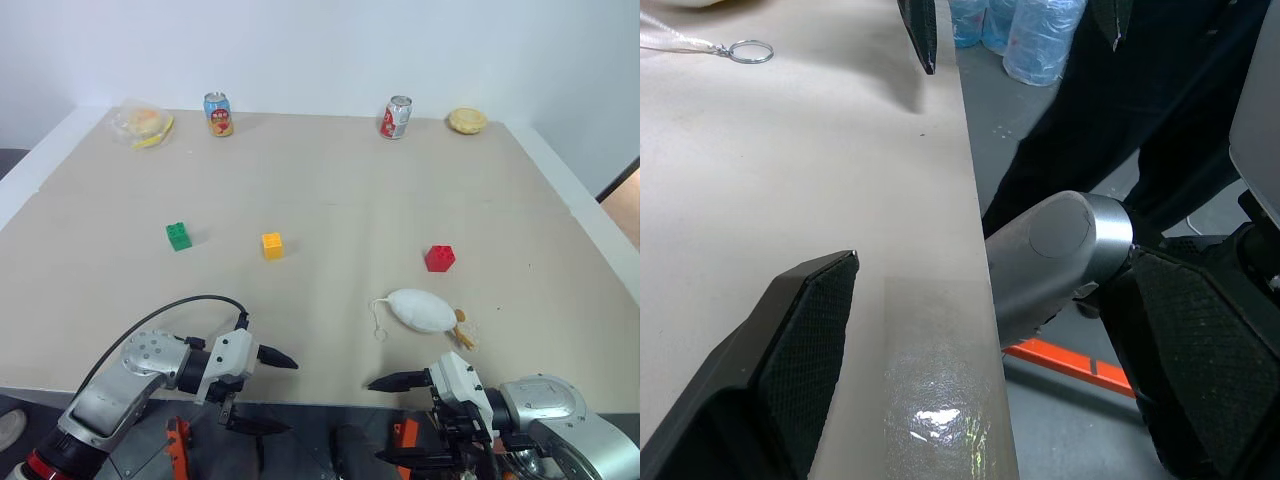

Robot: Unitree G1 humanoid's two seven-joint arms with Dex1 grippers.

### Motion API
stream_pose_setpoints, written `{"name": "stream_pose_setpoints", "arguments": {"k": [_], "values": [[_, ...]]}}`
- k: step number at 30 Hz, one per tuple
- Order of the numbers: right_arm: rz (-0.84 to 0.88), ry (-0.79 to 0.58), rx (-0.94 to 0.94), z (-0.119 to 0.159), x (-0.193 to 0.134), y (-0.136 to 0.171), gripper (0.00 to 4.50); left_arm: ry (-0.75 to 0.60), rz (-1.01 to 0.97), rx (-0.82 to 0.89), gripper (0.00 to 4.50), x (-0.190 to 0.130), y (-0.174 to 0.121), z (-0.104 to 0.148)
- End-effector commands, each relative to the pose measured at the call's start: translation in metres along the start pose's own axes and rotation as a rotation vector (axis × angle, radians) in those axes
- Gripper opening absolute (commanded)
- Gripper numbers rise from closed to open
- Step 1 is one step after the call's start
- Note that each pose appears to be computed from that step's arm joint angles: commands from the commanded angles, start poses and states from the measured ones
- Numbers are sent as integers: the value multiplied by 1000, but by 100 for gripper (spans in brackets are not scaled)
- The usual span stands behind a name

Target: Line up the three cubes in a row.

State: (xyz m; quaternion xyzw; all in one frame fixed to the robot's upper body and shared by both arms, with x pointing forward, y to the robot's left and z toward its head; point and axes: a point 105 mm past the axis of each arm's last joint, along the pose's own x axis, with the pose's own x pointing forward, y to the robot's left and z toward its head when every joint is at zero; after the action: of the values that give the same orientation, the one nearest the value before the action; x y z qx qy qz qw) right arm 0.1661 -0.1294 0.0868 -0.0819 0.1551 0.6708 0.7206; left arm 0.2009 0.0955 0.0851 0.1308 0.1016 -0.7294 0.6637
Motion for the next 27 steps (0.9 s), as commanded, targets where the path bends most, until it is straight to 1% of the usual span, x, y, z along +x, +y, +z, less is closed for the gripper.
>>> {"name": "stream_pose_setpoints", "arguments": {"k": [1,12,22,24,26,27], "values": [[6,-5,-41,6,-2,2,450,-7,-8,32,447,-1,-1,2],[45,17,-34,3,-2,9,450,-13,-30,63,447,-1,-5,1],[45,6,-40,7,-3,12,450,-19,-32,97,447,-1,-5,7],[16,-25,-44,17,-6,7,450,-52,-9,95,447,-1,0,14],[-44,-62,-64,32,-14,-3,450,-122,39,68,447,-3,12,30],[-101,-67,-67,41,-20,-15,450,-170,74,70,447,-3,20,42]]}}
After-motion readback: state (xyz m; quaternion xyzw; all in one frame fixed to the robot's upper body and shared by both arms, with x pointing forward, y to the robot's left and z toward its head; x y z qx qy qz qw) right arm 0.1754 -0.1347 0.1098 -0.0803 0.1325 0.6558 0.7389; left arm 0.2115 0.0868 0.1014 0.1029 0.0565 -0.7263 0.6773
